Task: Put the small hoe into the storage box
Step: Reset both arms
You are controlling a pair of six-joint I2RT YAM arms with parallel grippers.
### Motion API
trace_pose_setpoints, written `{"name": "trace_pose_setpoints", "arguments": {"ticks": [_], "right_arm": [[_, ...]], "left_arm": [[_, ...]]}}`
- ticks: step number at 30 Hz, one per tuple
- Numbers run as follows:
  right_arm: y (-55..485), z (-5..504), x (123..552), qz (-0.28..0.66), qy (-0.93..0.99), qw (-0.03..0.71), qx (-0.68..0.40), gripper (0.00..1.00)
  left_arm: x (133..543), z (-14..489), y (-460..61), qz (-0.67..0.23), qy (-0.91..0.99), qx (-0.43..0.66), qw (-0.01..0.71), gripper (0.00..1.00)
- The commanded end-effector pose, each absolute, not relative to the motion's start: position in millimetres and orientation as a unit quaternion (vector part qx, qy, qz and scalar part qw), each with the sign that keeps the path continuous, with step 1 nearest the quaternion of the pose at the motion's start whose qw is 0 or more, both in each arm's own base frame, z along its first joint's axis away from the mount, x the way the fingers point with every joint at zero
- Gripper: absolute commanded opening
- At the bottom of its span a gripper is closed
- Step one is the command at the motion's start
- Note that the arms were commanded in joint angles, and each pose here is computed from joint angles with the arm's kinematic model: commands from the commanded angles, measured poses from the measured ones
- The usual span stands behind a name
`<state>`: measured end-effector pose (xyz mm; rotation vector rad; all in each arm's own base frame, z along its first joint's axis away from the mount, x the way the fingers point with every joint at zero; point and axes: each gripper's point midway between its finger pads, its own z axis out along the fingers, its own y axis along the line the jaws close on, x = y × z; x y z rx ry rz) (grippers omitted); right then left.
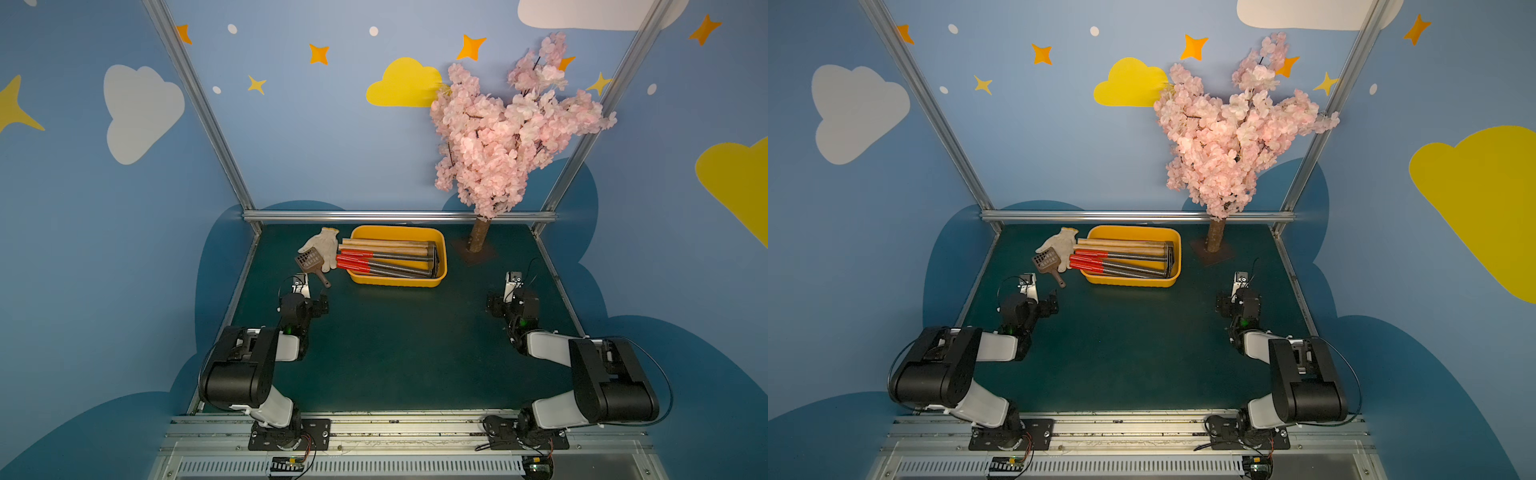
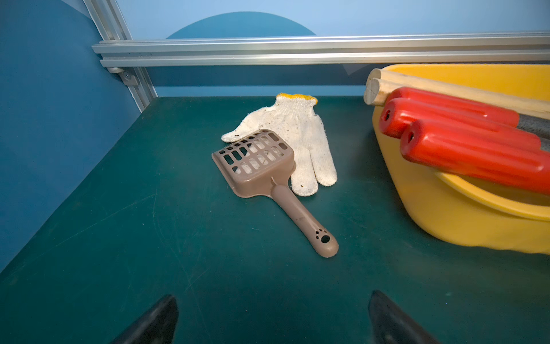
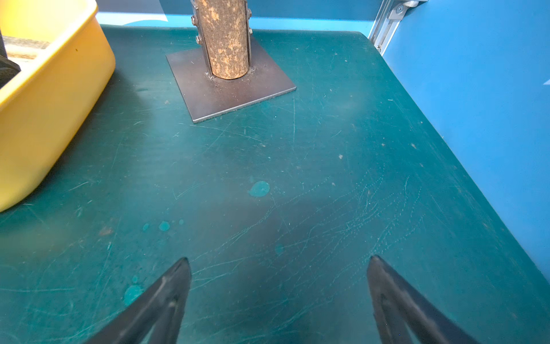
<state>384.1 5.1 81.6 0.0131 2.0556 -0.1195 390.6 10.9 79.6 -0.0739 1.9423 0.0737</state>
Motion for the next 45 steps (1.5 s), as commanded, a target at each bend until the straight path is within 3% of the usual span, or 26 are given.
{"name": "trace_pose_setpoints", "arguments": {"ticks": [1, 28, 31, 36, 45], "right_arm": [[5, 87, 390, -0.049, 0.852, 0.52, 0.01, 0.92], [3, 93, 385, -0.043, 0.837, 0.545, 0.016, 0.92], [27, 85, 391, -0.008, 0.856, 0.514, -0.051, 0.92], [5, 88, 391, -0.04, 0.852, 0.523, 0.009, 0.92], [5, 86, 391, -0.04, 0.855, 0.518, 0.007, 0.92]], "left_arm": [[394, 86, 11, 0.028, 0.819, -0.033, 0.573, 1.0], [394, 86, 11, 0.028, 0.818, -0.032, 0.573, 1.0], [394, 86, 11, 0.028, 0.818, -0.033, 0.573, 1.0], [394, 86, 11, 0.029, 0.819, -0.032, 0.572, 1.0], [396, 85, 11, 0.027, 0.821, -0.032, 0.57, 1.0]]}}
